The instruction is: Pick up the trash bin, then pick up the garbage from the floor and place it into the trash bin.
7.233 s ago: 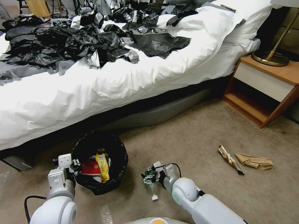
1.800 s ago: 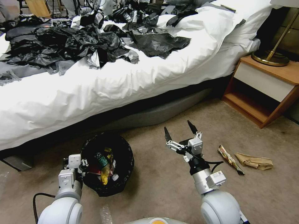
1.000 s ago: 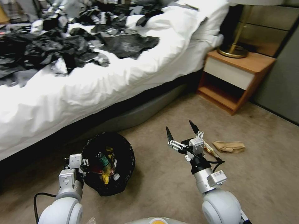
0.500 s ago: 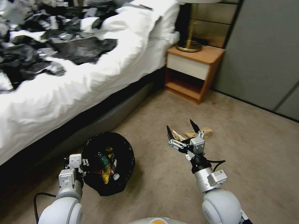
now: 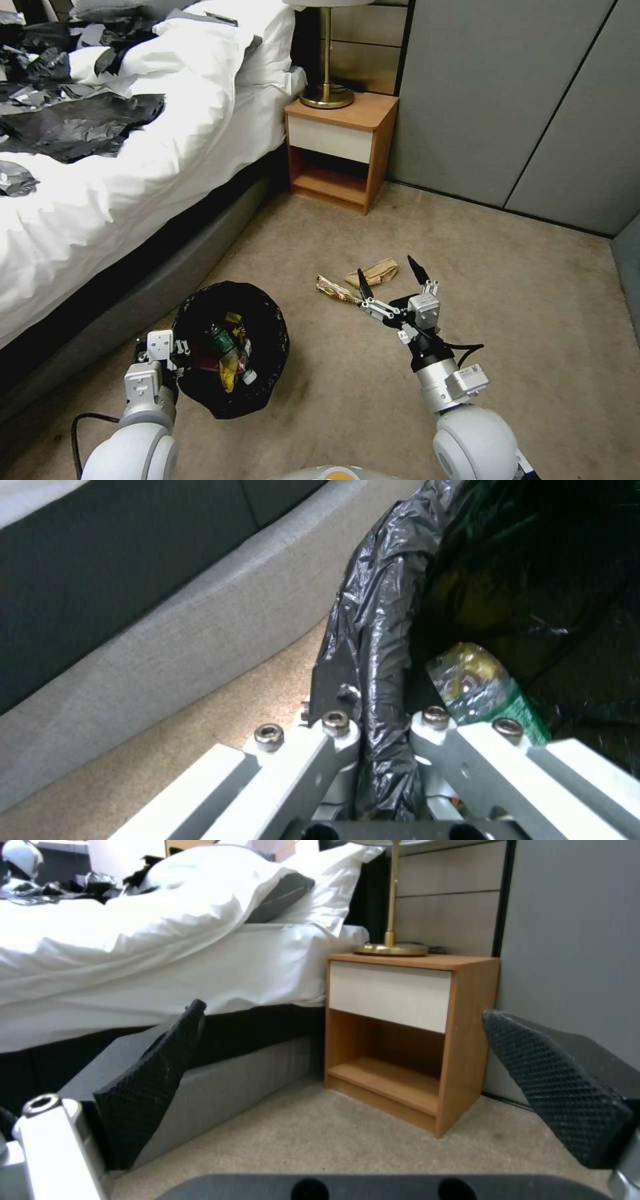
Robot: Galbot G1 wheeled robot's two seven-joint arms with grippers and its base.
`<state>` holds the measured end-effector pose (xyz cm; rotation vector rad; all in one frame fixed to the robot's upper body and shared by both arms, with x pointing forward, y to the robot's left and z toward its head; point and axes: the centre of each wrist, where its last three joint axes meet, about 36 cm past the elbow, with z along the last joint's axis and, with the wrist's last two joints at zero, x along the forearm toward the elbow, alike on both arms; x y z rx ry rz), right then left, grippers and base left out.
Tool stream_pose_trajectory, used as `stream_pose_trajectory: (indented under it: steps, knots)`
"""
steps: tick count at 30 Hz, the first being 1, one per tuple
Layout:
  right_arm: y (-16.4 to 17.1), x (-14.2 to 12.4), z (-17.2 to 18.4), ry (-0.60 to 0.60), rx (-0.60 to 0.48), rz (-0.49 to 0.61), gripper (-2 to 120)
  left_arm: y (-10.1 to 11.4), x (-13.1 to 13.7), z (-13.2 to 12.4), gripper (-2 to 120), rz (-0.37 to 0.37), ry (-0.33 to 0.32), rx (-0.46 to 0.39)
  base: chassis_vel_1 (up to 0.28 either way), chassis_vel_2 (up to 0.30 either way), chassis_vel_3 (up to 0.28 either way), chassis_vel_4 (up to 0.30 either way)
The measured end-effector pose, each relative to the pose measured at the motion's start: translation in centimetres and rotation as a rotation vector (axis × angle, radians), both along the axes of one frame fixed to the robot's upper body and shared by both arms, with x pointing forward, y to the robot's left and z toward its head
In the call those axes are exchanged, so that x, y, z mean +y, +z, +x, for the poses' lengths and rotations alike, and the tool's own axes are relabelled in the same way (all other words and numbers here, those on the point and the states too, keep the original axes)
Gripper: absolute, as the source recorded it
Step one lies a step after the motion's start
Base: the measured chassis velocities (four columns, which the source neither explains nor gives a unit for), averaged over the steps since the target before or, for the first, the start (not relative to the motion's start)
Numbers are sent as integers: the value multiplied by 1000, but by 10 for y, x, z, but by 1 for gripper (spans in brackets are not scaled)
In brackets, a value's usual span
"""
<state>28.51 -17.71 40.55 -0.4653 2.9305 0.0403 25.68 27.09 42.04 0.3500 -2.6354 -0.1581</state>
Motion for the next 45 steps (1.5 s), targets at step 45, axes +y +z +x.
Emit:
stream_pose_trajectory:
  steps: [45]
  knots:
    - [2, -3, 3, -7, 4, 3, 100, 1, 1, 2, 1, 1, 1, -12, -57, 58, 59, -54]
